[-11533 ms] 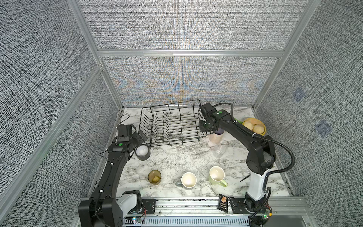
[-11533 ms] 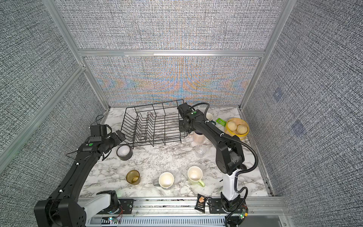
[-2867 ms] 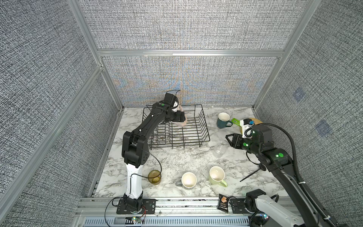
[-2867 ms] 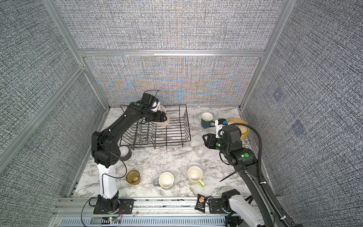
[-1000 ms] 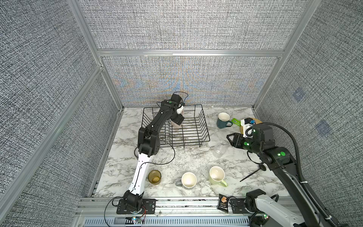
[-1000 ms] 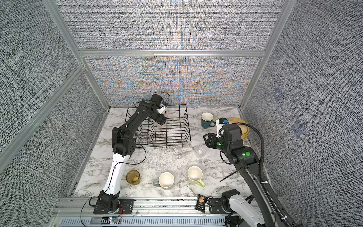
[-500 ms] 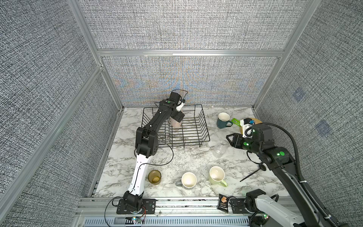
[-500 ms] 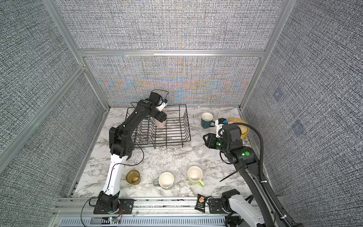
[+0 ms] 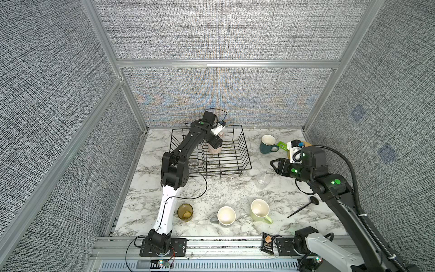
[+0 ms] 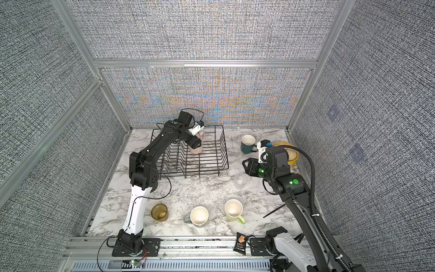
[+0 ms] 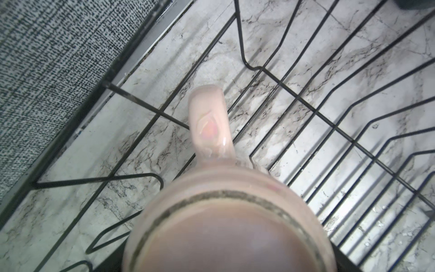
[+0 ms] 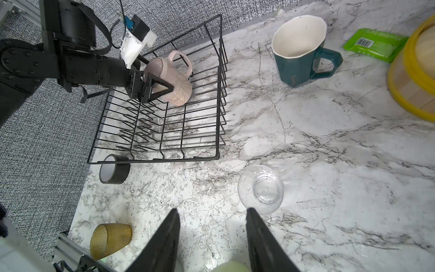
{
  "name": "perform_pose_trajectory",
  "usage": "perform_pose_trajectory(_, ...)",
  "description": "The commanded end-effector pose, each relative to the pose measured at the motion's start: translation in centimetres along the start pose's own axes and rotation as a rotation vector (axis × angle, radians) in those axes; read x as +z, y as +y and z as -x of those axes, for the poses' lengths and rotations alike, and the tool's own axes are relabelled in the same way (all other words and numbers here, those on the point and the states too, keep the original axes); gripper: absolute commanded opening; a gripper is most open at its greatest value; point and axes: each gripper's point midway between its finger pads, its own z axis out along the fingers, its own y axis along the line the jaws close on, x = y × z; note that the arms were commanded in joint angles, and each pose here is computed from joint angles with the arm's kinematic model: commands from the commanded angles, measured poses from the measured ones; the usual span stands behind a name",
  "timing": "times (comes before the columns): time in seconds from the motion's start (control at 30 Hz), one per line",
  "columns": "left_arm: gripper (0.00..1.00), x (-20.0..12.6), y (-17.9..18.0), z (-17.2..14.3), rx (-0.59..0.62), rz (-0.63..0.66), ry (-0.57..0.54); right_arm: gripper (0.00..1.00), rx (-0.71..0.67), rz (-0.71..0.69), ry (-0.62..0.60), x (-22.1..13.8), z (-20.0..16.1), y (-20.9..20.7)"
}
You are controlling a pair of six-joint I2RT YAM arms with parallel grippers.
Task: Load cups into a dish rack
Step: Place the cup on the dish rack.
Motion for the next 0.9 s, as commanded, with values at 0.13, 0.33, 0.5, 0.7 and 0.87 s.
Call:
perform_pose_trajectory(0.13, 0.82, 0.7, 2.8, -1.3, 0.113, 0.154, 0.077, 0.47, 0.011, 0.009, 0.004, 0.0, 0.3, 0.3)
perform_pose_trajectory(0.33, 0.8, 0.3, 3.6, -1.2, 0.112, 0.202, 0.067, 0.47, 0.034, 0.021, 0.005, 0.5, 0.3, 0.5)
perform_pose_trajectory(0.5, 0.87, -0.3, 2.1, -1.4, 0.112, 0.118, 0.047, 0.47, 0.042, 0.022, 0.001, 0.4, 0.1, 0.4)
perform_pose_trajectory(0.7, 0.88, -1.4, 1.7, -1.0, 0.07, 0.051, 0.005, 0.47, 0.052, 0.03, 0.002, 0.4, 0.1, 0.5)
perform_pose_trajectory(0.87, 0.92, -1.9, 2.7, -1.0, 0.052, 0.073, -0.009, 0.47, 0.047, 0.031, 0.009, 0.4, 0.1, 0.6)
